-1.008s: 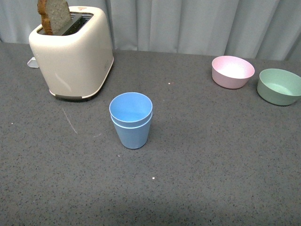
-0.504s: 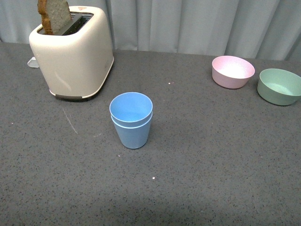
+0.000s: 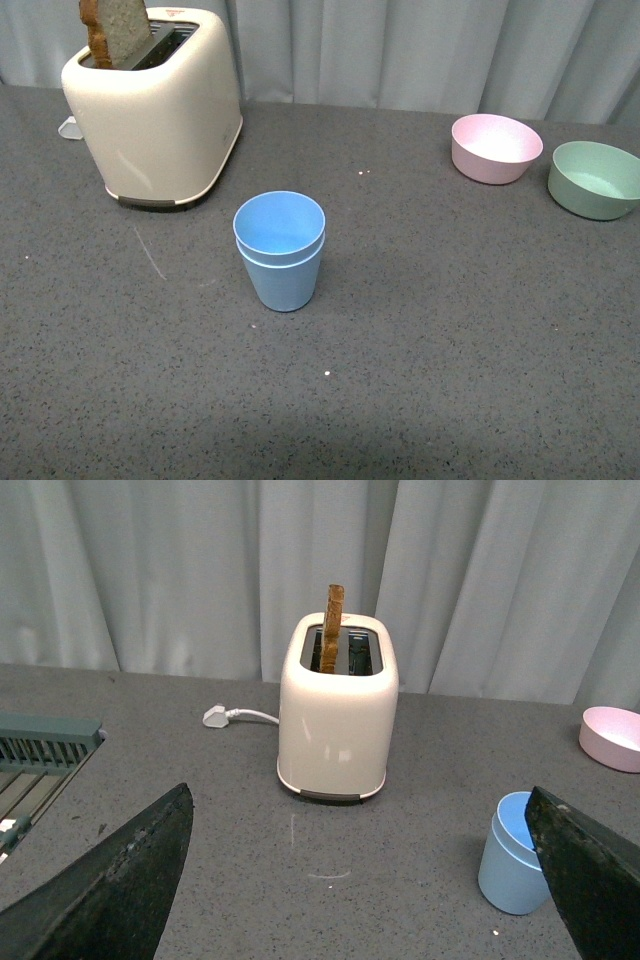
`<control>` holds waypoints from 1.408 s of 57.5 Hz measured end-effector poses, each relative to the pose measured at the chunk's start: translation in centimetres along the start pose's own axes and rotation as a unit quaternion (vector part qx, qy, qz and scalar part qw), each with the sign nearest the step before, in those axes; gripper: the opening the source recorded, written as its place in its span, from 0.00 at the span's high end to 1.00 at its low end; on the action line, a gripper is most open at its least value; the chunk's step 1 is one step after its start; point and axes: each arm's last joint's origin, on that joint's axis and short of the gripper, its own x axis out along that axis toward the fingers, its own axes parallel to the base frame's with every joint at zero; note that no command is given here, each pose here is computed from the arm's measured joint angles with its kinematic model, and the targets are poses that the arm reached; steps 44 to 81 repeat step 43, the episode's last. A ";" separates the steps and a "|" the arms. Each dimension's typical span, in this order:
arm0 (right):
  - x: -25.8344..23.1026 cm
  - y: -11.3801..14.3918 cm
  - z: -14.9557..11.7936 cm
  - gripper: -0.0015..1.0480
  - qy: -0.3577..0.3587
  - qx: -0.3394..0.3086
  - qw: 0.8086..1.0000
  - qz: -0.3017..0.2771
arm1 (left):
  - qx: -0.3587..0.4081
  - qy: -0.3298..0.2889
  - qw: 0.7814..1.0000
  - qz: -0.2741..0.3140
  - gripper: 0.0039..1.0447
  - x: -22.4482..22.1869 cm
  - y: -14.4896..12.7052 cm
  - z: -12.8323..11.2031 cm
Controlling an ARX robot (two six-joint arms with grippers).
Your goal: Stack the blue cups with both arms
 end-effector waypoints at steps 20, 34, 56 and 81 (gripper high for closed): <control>0.0 0.0 0.0 0.10 0.000 0.000 1.000 0.000 | 0.000 0.000 1.000 0.000 0.06 0.0 0.0 0.0; 0.0 0.0 0.0 0.09 0.000 0.000 1.000 0.000 | 0.000 0.000 1.000 0.000 0.06 0.0 0.0 0.0; 0.0 0.0 0.0 0.09 0.000 0.000 1.000 0.000 | 0.000 0.000 1.000 0.000 0.06 0.0 0.0 0.0; 0.0 0.0 0.0 0.09 0.000 0.000 1.000 0.000 | 0.000 0.000 1.000 0.000 0.06 0.0 0.0 0.0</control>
